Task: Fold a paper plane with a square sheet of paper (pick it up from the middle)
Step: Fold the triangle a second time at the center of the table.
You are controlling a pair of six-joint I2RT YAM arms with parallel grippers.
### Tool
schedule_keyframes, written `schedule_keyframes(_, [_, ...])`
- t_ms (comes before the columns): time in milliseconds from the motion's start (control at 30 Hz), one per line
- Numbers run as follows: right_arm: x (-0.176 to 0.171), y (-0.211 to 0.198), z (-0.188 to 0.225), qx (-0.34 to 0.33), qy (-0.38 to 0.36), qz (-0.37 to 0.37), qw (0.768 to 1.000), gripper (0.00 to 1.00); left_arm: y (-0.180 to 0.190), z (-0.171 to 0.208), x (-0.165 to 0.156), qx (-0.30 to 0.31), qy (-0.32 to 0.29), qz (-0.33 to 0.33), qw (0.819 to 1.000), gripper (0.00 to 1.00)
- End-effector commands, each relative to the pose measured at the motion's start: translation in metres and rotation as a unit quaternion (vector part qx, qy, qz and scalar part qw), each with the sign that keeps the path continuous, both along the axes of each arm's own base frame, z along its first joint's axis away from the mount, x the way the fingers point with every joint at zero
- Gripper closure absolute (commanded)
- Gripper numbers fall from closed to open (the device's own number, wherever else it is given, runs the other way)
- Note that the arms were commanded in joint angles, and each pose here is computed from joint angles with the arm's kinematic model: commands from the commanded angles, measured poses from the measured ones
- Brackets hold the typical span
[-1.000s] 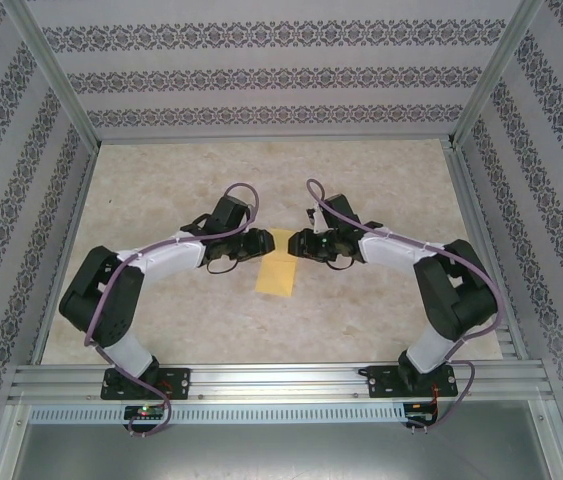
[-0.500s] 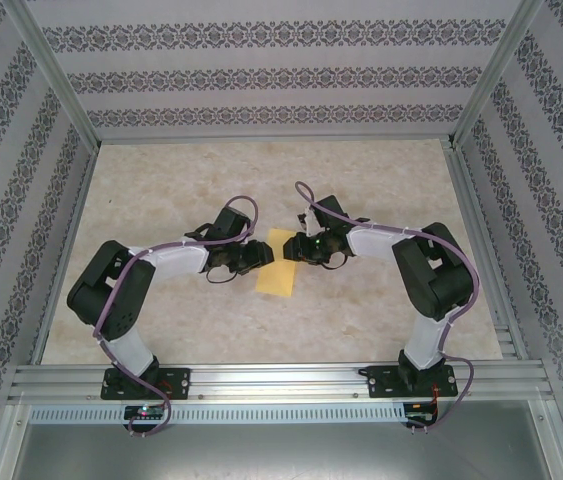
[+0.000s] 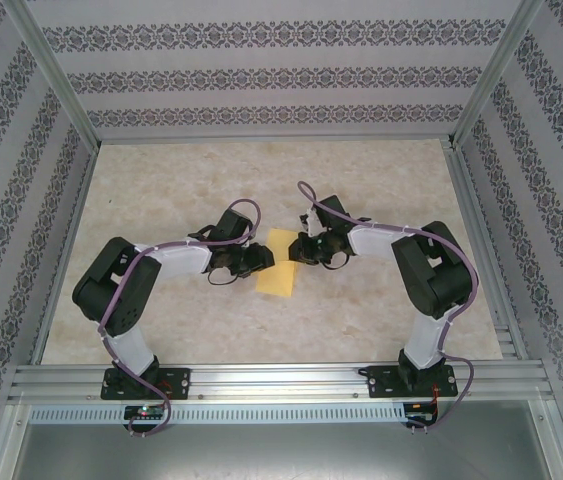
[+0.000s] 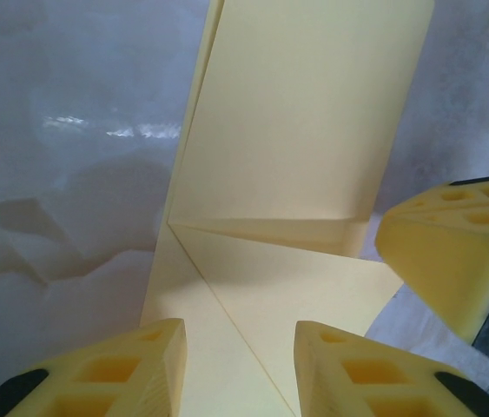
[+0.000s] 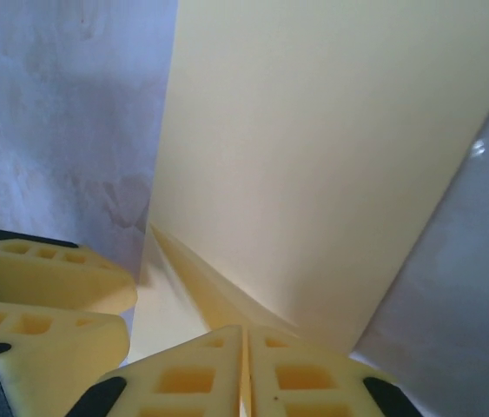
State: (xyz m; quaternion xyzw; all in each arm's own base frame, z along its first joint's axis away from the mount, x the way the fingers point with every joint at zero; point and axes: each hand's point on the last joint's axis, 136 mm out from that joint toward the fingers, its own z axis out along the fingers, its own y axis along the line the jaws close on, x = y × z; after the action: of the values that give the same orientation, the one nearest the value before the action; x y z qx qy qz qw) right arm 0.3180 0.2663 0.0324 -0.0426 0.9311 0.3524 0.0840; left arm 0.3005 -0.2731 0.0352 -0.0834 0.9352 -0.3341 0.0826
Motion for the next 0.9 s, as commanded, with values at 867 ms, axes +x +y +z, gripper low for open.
schedule_keyframes(867, [-0.011,0.007,0.009,0.046,-0.002,0.017,0.999,0.72,-0.019,0.002,0.005,-0.025,-0.007,-0.023,0.999,0.62])
